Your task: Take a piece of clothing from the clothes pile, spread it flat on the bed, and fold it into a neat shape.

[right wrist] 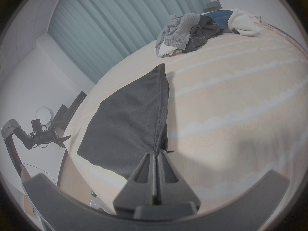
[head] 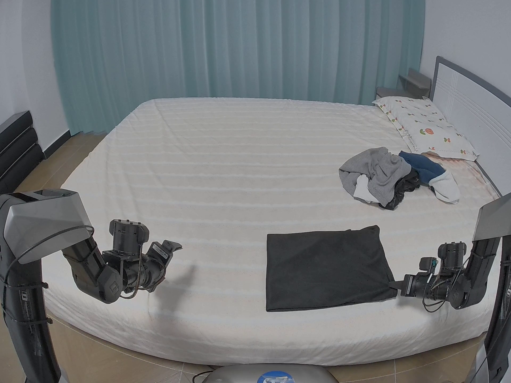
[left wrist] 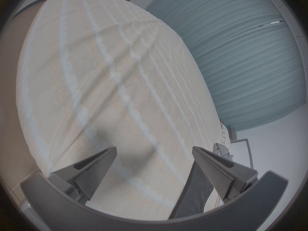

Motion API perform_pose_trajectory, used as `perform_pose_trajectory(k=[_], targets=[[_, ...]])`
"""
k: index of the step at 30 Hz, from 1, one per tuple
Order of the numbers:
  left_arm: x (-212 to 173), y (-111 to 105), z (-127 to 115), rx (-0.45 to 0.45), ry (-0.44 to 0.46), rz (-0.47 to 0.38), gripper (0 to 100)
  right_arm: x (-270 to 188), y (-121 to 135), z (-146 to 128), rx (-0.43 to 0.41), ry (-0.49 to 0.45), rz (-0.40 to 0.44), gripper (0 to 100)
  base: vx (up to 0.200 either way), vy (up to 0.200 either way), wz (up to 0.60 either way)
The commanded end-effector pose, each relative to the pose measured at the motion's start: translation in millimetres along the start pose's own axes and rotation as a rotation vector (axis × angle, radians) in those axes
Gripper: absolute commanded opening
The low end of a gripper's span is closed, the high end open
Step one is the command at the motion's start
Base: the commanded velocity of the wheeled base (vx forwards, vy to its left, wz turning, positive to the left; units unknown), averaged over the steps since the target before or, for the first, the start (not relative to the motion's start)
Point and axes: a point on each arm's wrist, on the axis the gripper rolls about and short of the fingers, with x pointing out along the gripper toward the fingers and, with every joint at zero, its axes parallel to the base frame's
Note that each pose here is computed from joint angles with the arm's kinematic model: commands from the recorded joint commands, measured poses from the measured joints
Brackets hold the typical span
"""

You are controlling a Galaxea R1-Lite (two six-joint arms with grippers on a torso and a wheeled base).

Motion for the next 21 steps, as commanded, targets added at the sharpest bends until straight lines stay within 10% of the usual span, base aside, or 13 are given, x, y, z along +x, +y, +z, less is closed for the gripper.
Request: perform_pose_trajectory(k=[1, 7, 8, 16, 21], targets=[[0, 0, 0, -0.002, 0.001, 0.001, 100, -4, -1, 2, -0.007, -0.002, -0.007, 0, 0.0, 0.0, 0.0], [0, 0, 0, -0.002, 0.001, 0.001, 100, -3, -7, 0, -0.025, 0.002, -0.02, 0, 0.0, 0.0, 0.0], [0, 0, 0, -0.002, 0.001, 0.001, 100, -3, -7, 1, -0.027, 0.0, -0.019, 100, 0.0, 0.0, 0.0], [0, 1, -2, 0.016, 0.007, 0.003, 100, -6, -3, 17, -0.015, -0.068, -0.005, 100, 0.0, 0.0, 0.0], [1, -1, -6, 0.054, 0.013, 0.002, 100, 3, 4, 39, 0.158, -0.151, 0.001, 100, 0.0, 0.0, 0.0]])
